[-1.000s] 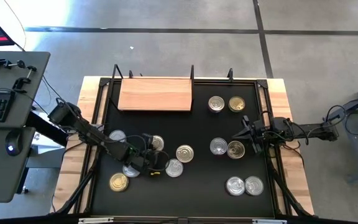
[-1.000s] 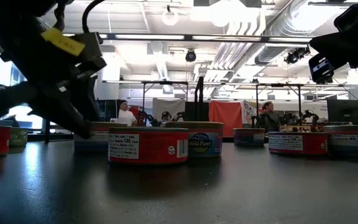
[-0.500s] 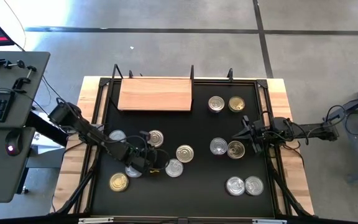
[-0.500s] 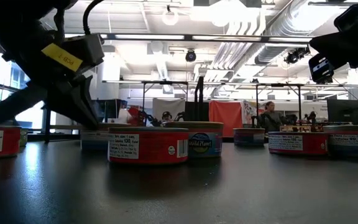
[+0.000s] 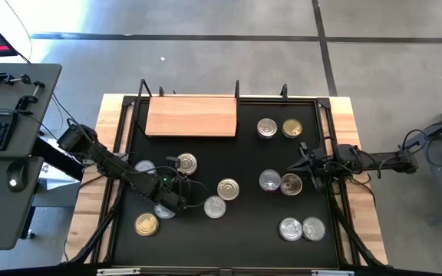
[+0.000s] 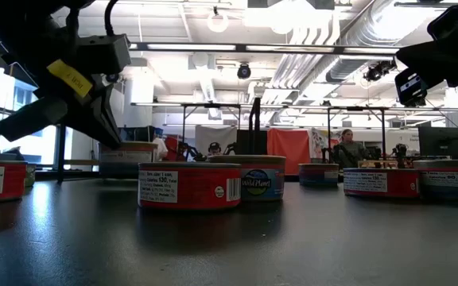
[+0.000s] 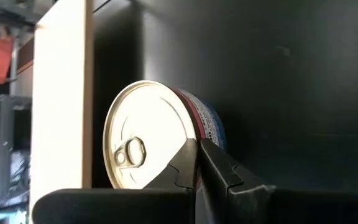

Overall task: Stack canned seafood by type on shelf
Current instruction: Put the blue tuna can on the shelf

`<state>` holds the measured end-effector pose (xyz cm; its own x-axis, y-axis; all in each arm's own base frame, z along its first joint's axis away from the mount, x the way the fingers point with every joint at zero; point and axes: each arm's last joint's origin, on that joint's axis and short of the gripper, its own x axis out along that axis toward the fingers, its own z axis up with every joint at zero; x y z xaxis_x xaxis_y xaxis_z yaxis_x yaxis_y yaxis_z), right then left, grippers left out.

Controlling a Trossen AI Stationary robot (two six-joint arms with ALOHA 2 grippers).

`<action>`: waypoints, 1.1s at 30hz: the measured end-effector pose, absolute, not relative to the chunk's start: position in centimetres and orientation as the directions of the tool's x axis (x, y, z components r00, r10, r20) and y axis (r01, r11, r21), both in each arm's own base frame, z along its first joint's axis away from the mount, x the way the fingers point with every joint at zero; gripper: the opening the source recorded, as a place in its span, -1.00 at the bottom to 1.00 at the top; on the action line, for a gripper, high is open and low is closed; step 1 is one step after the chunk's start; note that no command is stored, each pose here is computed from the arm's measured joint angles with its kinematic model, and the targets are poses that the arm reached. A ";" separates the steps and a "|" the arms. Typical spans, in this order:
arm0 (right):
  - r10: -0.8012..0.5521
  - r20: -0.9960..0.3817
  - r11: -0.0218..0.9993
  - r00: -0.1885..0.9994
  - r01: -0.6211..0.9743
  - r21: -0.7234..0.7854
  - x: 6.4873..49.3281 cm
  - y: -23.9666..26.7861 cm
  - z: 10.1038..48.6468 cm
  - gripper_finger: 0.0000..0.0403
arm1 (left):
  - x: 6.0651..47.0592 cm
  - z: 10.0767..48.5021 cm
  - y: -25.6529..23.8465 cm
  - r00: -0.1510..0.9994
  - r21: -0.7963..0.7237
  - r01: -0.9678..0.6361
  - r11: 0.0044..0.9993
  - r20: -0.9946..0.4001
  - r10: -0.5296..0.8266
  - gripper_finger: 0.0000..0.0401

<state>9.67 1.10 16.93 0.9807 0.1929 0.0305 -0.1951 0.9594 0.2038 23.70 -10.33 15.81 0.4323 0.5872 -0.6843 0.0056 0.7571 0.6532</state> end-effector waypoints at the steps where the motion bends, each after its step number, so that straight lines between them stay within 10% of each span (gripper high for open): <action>1: 0.193 0.030 0.959 0.981 -0.195 0.204 9.7 1.1 16.9 -0.96 | 23.6 15.8 -10.3 0.430 0.660 -0.006 0.751 -0.676 0.598 -1.00; 14: 0.193 0.030 0.959 0.981 -0.195 0.204 9.7 1.1 16.9 -0.96 | 23.1 16.4 -7.5 0.339 0.809 -0.160 0.566 -0.493 0.801 -1.00; 33: 0.193 0.030 0.959 0.981 -0.195 0.204 9.7 1.1 16.9 -0.96 | 23.3 16.2 10.5 -0.179 0.720 -0.489 0.493 -0.636 0.751 -1.00</action>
<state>9.67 1.10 16.92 0.9808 0.1929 0.0299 -0.1949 0.9594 0.2039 23.32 10.53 16.20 -0.1793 0.7508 -0.6358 -0.4889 0.4928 0.7198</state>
